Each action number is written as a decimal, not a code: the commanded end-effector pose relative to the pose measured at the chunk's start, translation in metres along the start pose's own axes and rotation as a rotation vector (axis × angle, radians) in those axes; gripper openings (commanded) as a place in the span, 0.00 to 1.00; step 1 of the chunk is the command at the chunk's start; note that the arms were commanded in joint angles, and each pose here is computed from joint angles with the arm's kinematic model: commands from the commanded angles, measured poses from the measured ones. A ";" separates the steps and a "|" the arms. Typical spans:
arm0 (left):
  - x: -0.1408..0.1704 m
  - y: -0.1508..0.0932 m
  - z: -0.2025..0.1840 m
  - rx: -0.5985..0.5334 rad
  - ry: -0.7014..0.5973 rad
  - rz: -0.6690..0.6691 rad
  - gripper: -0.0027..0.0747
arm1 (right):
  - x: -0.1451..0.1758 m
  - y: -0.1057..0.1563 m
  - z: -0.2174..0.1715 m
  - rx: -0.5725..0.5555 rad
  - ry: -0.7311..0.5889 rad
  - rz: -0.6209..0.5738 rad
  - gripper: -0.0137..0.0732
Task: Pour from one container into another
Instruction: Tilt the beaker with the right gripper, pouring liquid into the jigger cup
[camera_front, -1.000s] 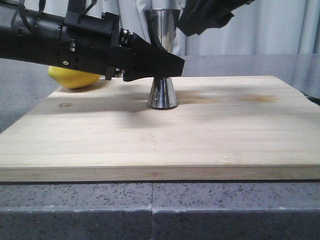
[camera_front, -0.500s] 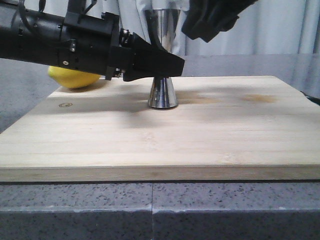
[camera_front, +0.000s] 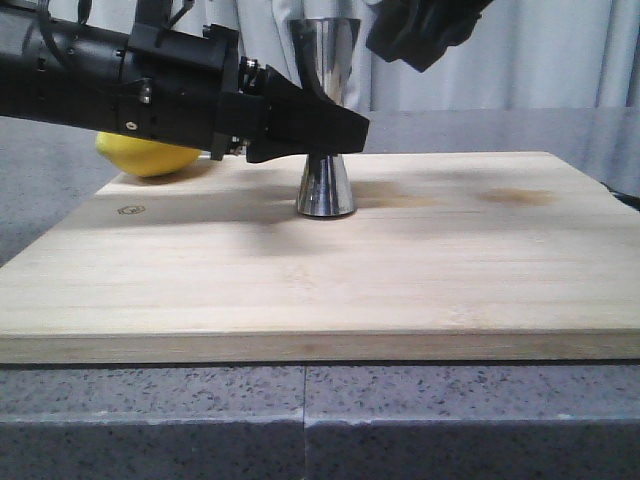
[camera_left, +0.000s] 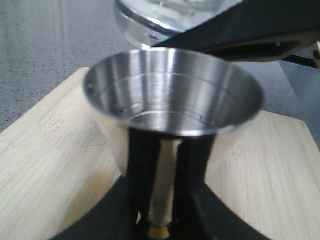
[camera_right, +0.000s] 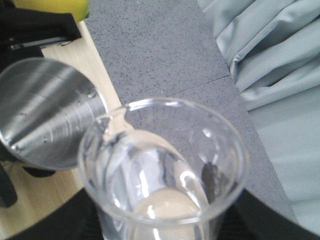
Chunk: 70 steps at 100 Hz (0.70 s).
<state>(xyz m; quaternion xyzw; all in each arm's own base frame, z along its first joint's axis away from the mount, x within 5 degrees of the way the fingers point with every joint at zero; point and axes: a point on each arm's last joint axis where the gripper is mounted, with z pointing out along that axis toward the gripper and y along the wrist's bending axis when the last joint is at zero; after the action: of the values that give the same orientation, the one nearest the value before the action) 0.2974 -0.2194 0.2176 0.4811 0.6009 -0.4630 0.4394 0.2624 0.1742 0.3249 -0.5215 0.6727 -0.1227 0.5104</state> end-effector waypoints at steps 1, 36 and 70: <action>-0.029 -0.007 -0.002 0.017 -0.122 0.025 0.14 | -0.016 -0.016 -0.016 0.068 -0.093 -0.041 0.48; -0.029 -0.007 -0.002 0.017 -0.122 0.025 0.14 | -0.020 -0.012 -0.016 0.073 -0.095 -0.118 0.48; -0.029 -0.007 -0.002 0.017 -0.122 0.025 0.14 | -0.021 -0.013 -0.016 0.090 -0.090 -0.179 0.48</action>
<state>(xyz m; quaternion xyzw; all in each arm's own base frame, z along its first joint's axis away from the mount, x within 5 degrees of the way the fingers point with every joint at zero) 0.2974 -0.2194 0.2176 0.4811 0.6009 -0.4630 0.4394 0.2589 0.1804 0.3272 -0.5633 0.6287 -0.1634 0.5106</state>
